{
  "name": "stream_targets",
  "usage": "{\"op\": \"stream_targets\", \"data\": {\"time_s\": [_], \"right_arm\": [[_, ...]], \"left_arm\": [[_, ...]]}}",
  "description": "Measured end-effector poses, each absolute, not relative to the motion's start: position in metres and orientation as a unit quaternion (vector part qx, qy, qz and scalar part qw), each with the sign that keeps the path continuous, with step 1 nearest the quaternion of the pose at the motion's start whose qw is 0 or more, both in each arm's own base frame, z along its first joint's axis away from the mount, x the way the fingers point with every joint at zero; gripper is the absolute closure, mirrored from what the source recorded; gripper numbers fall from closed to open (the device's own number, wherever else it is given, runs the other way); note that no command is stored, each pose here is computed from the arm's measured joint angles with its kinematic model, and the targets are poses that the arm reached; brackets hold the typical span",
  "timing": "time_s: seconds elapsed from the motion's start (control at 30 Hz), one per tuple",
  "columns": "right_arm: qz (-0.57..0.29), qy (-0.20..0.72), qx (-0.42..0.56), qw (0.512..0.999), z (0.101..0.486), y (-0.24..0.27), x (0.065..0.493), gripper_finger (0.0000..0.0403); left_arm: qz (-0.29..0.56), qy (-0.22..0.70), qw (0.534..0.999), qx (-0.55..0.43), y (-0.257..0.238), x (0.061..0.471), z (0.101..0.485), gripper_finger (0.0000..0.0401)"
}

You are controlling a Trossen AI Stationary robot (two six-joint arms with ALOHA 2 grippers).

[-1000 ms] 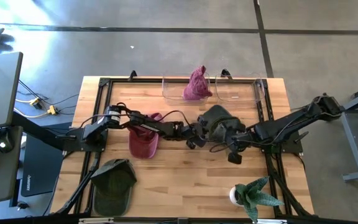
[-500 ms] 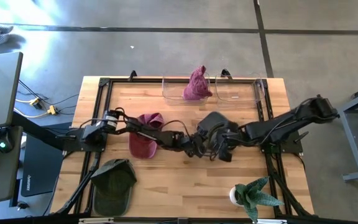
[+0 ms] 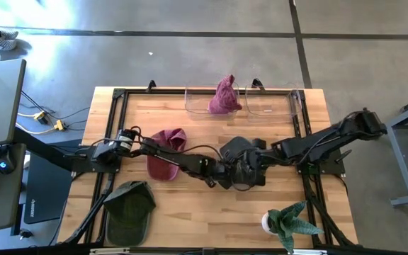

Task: Pick & Place hat
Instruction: Put the top black cap into the right transparent bin

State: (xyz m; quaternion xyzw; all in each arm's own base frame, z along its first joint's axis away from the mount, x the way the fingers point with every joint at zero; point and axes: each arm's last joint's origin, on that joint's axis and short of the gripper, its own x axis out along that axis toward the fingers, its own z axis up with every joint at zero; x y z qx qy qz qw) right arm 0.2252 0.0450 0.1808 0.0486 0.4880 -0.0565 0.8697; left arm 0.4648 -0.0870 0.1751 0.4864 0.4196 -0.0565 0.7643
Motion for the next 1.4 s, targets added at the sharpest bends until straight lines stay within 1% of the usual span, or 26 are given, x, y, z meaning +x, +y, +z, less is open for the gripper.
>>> {"op": "stream_targets", "data": {"time_s": [0.07,0.13,0.2,0.3,0.37,0.47,0.57,0.67,0.8,0.97,1.1,1.2,1.3,1.4], "right_arm": [[-0.059,0.486,0.064,0.869,0.184,0.048,0.222,0.0402],[-0.041,0.495,0.074,0.865,0.183,0.052,0.221,0.0402],[-0.025,0.501,0.078,0.861,0.175,0.055,0.221,0.0402],[-0.017,0.521,0.071,0.851,0.154,0.052,0.220,0.0402],[-0.033,0.536,0.067,0.841,0.142,0.044,0.218,0.0402],[-0.071,0.560,0.083,0.821,0.134,0.031,0.215,0.0403],[-0.118,0.553,0.098,0.819,0.134,0.020,0.215,0.0403],[-0.121,0.543,0.109,0.824,0.141,0.017,0.218,0.0402],[-0.098,0.519,0.116,0.841,0.157,0.024,0.222,0.0402],[-0.076,0.492,0.119,0.859,0.171,0.034,0.217,0.0402],[-0.099,0.483,0.111,0.863,0.170,0.035,0.215,0.0402],[-0.113,0.464,0.104,0.872,0.167,0.032,0.223,0.0402],[-0.076,0.455,0.107,0.881,0.161,0.033,0.235,0.0402],[-0.008,0.449,0.109,0.887,0.151,0.036,0.248,0.0402]], "left_arm": [[-0.056,0.421,0.764,0.486,-0.087,0.465,0.175,0.0398],[-0.053,0.423,0.762,0.488,-0.086,0.464,0.177,0.0398],[-0.050,0.422,0.762,0.488,-0.085,0.464,0.178,0.0398],[-0.052,0.427,0.759,0.489,-0.085,0.463,0.177,0.0398],[-0.054,0.428,0.757,0.490,-0.087,0.462,0.177,0.0398],[-0.060,0.431,0.753,0.494,-0.092,0.456,0.185,0.0398],[-0.058,0.410,0.764,0.495,-0.100,0.454,0.199,0.0398],[-0.060,0.411,0.762,0.497,-0.104,0.451,0.201,0.0398],[-0.058,0.412,0.764,0.493,-0.104,0.450,0.202,0.0398],[-0.068,0.428,0.753,0.495,-0.103,0.447,0.200,0.0398],[-0.067,0.428,0.753,0.495,-0.103,0.447,0.200,0.0398],[-0.066,0.428,0.755,0.492,-0.103,0.447,0.200,0.0398],[-0.064,0.427,0.757,0.490,-0.103,0.447,0.200,0.0398],[-0.064,0.427,0.757,0.490,-0.103,0.447,0.200,0.0398]]}}
